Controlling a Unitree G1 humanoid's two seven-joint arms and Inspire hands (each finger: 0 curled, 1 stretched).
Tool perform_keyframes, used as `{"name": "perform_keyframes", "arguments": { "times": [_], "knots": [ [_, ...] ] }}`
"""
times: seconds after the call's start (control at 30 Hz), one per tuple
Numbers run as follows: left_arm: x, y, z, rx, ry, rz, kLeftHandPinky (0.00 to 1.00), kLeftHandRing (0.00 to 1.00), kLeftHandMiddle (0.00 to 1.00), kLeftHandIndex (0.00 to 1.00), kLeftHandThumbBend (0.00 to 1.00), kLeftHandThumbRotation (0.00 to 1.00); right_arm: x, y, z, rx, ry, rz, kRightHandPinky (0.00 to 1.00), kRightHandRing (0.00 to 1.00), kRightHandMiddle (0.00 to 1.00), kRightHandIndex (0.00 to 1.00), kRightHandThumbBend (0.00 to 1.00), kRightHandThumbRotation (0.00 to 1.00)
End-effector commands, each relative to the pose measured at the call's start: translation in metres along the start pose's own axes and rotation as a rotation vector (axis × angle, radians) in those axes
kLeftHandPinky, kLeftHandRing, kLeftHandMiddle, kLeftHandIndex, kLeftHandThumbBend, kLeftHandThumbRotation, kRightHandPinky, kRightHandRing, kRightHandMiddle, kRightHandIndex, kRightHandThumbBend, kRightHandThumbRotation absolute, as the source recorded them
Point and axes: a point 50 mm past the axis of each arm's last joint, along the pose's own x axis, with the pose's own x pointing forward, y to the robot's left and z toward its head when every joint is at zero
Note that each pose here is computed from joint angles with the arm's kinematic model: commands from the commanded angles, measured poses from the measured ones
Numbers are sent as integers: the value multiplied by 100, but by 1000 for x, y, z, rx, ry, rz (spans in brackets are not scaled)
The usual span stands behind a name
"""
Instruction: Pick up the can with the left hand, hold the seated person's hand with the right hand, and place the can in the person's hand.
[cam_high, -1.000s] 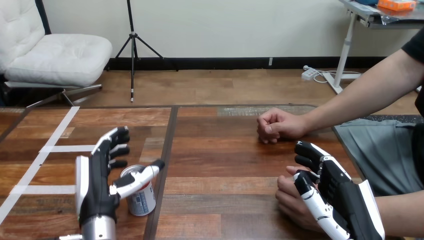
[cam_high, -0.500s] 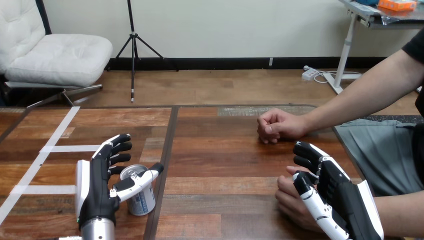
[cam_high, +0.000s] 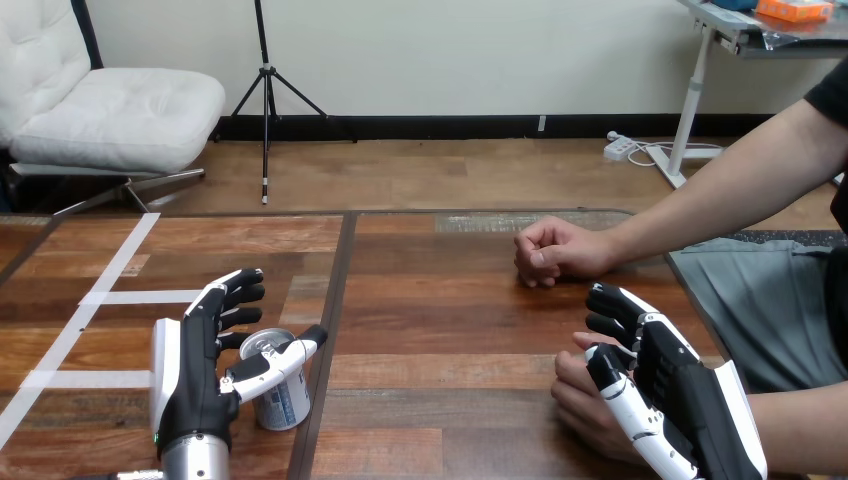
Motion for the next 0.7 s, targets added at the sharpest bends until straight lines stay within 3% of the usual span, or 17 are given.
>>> {"name": "perform_keyframes", "arguments": {
  "times": [0.0, 0.67],
  "knots": [
    [8, 1, 7, 25, -38, -13, 64, 72, 75, 75, 80, 0, 16, 0, 12, -15, -90, 6, 76, 83, 85, 83, 55, 65],
    [7, -3, 6, 38, -24, -29, 63, 70, 74, 73, 80, 0, 15, -2, 12, -16, -89, 4, 78, 85, 86, 83, 55, 65]
  ]
}}
